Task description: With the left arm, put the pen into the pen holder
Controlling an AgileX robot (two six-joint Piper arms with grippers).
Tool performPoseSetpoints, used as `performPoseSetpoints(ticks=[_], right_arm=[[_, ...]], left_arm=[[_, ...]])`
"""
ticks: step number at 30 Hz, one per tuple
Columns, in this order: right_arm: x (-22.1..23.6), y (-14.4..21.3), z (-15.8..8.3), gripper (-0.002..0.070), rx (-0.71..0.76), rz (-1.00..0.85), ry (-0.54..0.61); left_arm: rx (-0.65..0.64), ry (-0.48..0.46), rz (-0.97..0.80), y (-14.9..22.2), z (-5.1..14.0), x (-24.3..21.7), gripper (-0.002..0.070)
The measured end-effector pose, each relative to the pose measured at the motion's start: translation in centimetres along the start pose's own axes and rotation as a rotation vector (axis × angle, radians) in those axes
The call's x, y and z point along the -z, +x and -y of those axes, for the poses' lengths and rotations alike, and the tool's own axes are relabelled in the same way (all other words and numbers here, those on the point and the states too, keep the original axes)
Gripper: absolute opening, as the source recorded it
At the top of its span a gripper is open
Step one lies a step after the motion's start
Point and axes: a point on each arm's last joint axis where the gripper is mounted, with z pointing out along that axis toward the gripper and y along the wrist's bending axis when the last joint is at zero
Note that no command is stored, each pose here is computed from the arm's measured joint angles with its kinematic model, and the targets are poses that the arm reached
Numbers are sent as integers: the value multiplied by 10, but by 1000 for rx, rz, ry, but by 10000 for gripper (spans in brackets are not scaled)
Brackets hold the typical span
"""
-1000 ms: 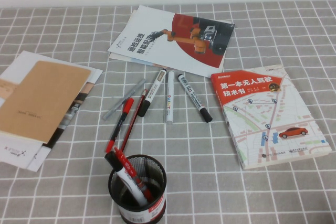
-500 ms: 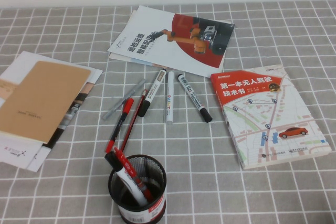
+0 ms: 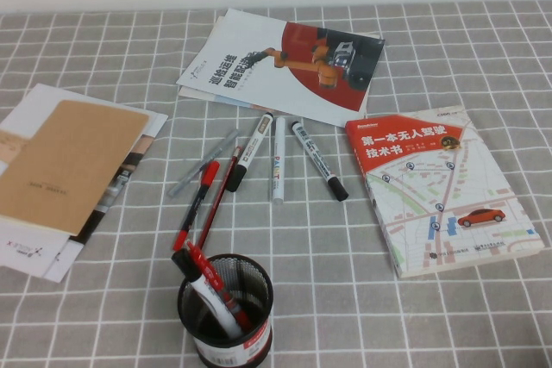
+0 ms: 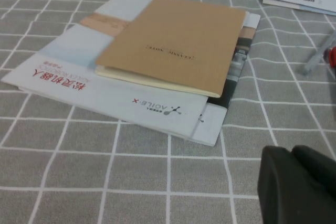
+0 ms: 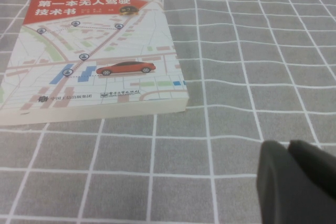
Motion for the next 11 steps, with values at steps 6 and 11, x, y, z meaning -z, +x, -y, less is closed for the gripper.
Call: performPoseSetpoints(ticks=[6,11], right_arm=[[0,0,0,-15,0,0,0],[0,0,0,-15,-1,0,0]], left_arm=[[-4,0,-4,0,0,0,-1],[-4,0,-4,0,0,0,-1]])
